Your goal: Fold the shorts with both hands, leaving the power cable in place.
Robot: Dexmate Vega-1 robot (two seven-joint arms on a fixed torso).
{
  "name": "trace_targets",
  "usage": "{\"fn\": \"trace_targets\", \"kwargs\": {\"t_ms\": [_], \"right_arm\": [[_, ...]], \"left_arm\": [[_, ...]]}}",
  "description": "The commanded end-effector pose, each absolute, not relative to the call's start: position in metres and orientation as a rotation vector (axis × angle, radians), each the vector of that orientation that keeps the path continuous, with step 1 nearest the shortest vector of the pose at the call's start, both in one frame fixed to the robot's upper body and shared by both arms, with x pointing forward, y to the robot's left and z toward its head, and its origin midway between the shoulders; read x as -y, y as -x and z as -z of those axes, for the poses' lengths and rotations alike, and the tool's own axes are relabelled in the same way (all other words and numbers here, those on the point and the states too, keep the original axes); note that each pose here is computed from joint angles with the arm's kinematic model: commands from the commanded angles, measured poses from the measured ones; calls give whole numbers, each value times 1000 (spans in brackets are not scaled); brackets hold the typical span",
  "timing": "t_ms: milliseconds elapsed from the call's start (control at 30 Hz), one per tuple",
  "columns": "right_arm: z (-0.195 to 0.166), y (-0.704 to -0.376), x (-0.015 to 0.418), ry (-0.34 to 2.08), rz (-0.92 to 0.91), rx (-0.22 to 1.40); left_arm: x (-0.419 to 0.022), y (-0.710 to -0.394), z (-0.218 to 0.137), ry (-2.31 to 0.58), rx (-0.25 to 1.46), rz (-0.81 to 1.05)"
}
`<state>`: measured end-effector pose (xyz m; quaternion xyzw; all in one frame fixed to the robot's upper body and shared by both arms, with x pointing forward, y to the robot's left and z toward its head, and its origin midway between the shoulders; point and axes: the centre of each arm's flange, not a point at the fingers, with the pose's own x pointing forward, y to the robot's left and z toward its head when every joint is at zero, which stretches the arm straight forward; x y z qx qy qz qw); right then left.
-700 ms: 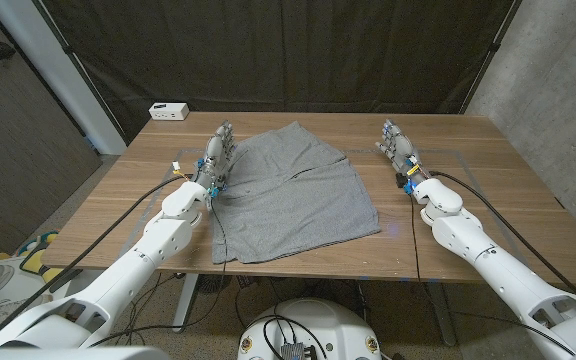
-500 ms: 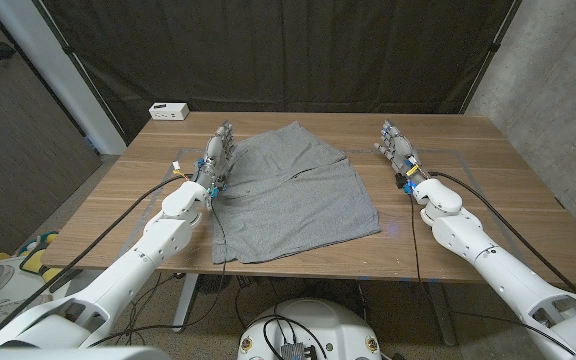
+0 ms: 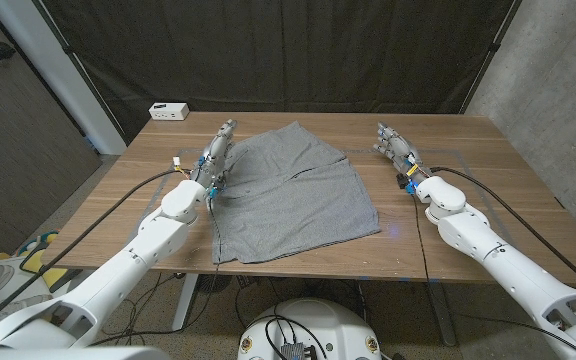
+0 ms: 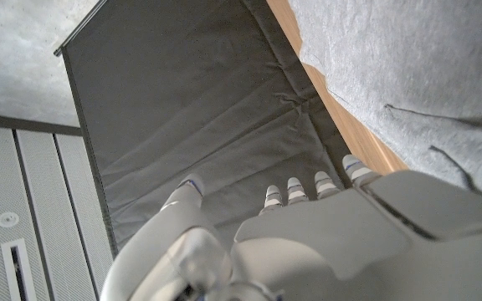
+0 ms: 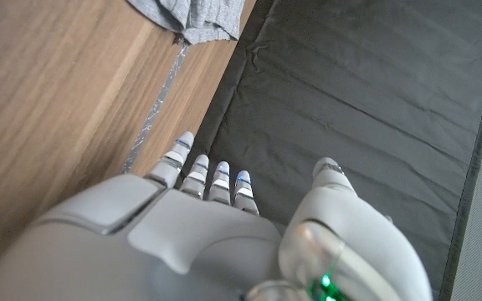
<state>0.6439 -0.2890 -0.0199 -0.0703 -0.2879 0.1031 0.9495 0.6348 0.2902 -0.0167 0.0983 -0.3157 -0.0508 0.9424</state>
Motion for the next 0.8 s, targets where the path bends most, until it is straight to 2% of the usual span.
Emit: {"fn": "trace_targets", "kwargs": {"t_ms": [33, 800], "right_arm": [[16, -630, 288, 287, -197, 589], [8, -597, 278, 609, -185, 584]], "left_arm": [[-290, -614, 10, -392, 680, 14], [-282, -569, 13, -696, 701, -54]]}}
